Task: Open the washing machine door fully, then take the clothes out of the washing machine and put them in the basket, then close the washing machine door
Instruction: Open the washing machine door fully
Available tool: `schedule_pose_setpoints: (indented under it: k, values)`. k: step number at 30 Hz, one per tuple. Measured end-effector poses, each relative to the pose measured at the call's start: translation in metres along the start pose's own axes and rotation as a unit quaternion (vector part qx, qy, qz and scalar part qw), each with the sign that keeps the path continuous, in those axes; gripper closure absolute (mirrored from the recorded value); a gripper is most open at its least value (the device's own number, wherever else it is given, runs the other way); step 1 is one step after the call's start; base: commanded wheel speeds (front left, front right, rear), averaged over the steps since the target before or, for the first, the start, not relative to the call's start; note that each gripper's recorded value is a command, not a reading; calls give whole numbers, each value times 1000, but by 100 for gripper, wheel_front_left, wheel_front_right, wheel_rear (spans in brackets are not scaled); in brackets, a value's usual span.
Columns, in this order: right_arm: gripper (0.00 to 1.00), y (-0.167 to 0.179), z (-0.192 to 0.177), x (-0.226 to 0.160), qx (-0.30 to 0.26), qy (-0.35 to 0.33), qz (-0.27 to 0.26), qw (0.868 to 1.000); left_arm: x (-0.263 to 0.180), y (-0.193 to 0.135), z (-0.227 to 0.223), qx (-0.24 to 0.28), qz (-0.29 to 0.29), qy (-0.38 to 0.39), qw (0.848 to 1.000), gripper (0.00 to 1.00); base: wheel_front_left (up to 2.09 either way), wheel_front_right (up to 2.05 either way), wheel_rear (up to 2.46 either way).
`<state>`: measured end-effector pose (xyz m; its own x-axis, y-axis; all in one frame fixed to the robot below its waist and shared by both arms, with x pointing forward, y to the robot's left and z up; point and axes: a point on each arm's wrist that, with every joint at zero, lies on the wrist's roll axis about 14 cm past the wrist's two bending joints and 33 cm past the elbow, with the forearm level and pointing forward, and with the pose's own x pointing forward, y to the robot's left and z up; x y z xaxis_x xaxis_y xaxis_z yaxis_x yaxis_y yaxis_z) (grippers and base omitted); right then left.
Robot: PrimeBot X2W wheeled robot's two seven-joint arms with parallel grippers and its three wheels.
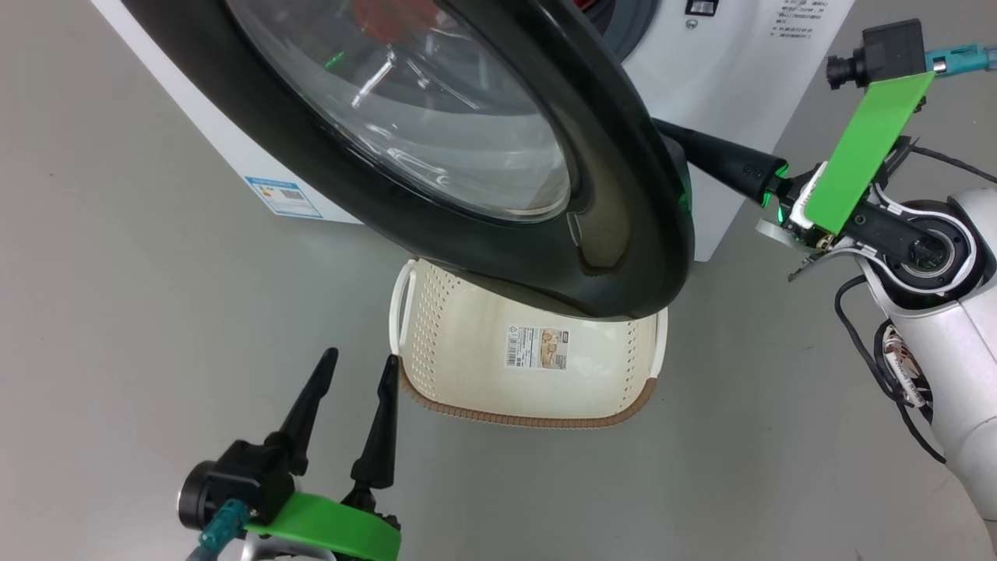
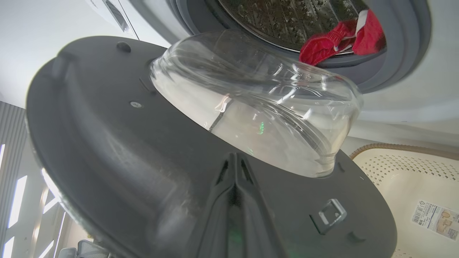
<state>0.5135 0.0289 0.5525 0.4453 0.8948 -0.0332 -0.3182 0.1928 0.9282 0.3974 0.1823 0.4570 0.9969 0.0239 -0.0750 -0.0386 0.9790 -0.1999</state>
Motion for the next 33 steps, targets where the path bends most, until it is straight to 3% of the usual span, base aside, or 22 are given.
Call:
schedule_pose_setpoints:
  k: [5, 6, 9, 10, 13, 33]
  values:
    - [89, -4, 11, -5, -9, -34, -15, 999, -1, 1, 4, -2, 1, -5, 1000, 0, 0, 0, 0]
    - [76, -7, 11, -7, -9, -40, -20, 999, -1, 1, 5, -2, 1, -7, 1000, 0, 0, 0, 0]
    - [52, -22, 8, -16, -2, -55, -43, 998, -1, 1, 6, -3, -2, -9, 1000, 0, 0, 0, 0]
    - [33, -27, 7, -19, 1, -59, -50, 997, -1, 0, 6, -3, -2, -9, 1000, 0, 0, 0, 0]
    - [0, -35, 4, -27, 9, -72, -61, 995, 0, -1, 7, -4, -4, -11, 1000, 0, 0, 0, 0]
    - [0, -90, -41, -100, 67, -124, -157, 977, -7, -4, 6, -14, -12, -11, 1000, 0, 0, 0, 0]
